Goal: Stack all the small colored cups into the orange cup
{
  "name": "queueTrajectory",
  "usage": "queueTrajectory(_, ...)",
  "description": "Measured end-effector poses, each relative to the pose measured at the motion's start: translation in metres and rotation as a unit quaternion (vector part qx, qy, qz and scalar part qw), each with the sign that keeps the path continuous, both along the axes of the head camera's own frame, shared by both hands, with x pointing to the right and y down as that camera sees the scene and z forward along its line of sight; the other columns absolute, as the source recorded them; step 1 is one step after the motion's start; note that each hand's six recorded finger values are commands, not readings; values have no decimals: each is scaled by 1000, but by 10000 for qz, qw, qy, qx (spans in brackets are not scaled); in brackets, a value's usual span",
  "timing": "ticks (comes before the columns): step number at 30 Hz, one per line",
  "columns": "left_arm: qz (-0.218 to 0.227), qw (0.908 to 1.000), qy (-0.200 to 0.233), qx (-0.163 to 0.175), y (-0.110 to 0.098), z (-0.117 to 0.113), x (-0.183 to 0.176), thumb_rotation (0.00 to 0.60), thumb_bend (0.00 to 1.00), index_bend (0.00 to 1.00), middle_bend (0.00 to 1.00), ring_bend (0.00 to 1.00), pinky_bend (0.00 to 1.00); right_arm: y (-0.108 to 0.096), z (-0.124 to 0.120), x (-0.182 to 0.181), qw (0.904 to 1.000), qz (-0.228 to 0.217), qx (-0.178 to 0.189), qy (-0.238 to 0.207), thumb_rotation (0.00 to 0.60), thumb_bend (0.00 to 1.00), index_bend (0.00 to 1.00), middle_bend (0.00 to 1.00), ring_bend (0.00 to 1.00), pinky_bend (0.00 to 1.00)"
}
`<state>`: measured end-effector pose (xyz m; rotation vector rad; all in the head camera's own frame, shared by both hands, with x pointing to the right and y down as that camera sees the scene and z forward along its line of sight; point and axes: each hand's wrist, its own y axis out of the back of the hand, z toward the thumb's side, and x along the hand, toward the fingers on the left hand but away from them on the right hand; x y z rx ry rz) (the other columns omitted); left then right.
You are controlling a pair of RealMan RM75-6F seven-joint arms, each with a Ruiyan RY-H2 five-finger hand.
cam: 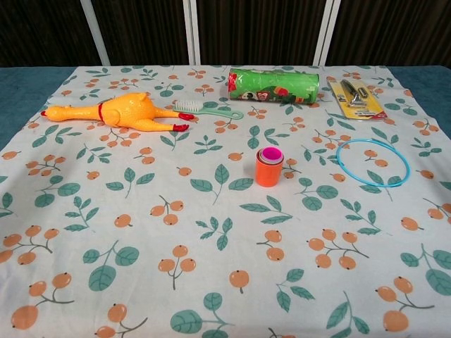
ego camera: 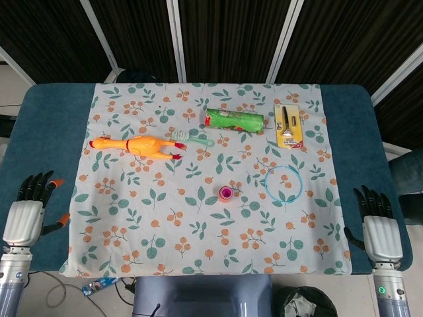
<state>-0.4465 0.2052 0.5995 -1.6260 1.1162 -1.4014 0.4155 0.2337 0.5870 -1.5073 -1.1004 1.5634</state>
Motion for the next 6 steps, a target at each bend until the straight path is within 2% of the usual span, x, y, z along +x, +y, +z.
queueTrajectory(6,-221,9997,-52,90,4,-9,-12,600,180,210,51,0,0,-1,-5,1,10000,-67,9,-51,600,336,8,0,0,20)
